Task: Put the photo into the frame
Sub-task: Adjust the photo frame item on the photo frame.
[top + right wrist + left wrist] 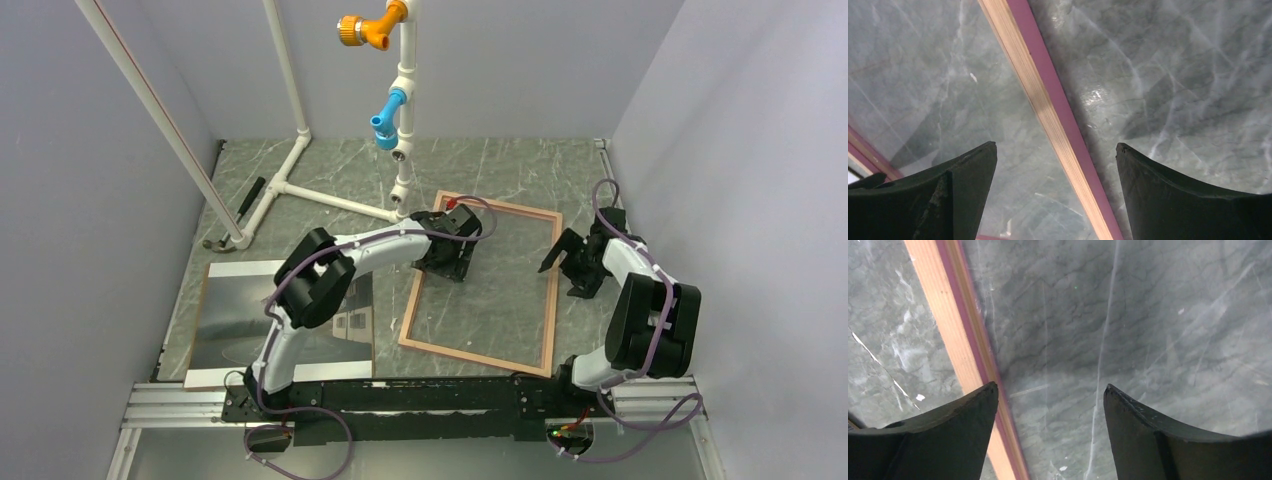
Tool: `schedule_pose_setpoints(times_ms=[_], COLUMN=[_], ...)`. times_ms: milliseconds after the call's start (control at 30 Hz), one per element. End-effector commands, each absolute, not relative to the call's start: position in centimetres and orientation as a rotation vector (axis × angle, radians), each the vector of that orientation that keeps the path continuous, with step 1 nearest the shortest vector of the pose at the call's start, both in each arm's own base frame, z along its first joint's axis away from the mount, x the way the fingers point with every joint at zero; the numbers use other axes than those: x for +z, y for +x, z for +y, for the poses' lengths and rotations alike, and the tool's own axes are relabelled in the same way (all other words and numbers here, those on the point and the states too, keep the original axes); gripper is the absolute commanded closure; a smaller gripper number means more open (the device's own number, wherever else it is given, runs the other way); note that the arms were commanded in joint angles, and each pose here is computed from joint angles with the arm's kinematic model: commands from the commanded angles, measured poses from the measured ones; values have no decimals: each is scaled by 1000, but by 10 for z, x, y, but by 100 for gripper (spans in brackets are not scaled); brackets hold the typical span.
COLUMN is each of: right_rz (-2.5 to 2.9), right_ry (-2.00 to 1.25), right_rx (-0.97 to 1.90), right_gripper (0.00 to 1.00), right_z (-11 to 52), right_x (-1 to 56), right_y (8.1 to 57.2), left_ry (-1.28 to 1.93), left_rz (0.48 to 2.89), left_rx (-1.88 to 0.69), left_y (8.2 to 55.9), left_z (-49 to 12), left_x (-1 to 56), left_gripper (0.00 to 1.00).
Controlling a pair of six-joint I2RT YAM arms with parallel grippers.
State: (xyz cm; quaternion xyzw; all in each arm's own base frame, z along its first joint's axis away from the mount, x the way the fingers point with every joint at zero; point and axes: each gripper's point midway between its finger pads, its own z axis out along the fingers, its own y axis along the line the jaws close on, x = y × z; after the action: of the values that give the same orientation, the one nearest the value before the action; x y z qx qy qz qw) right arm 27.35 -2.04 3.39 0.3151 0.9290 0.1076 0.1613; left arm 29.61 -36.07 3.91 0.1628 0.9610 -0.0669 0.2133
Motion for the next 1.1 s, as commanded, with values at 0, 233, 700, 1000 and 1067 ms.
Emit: schedule_pose_setpoints(times_ms=[0, 233, 700, 1000, 1067], right_rz=[2611, 2641, 2535, 2537, 2549], right_ry=[871, 890, 974, 995, 1005], right_rx=[409, 415, 478, 561, 556], right_gripper=[9, 14, 31, 49, 55], right_z=[-12, -12, -35, -34, -35], right_x=[37, 25, 42, 35, 30], right_y=[289, 290, 298, 310, 310], left_ry=[442, 462, 423, 248, 222], left_rz=[2646, 2713, 2500, 2603, 2640], left_rx=[-73, -19, -616, -621, -573], left_y=[310, 310, 293, 307, 308], left_z=[-357, -361, -372, -316, -306], left_x=[48, 35, 117, 87, 75], left_gripper=[18, 14, 13, 20, 21])
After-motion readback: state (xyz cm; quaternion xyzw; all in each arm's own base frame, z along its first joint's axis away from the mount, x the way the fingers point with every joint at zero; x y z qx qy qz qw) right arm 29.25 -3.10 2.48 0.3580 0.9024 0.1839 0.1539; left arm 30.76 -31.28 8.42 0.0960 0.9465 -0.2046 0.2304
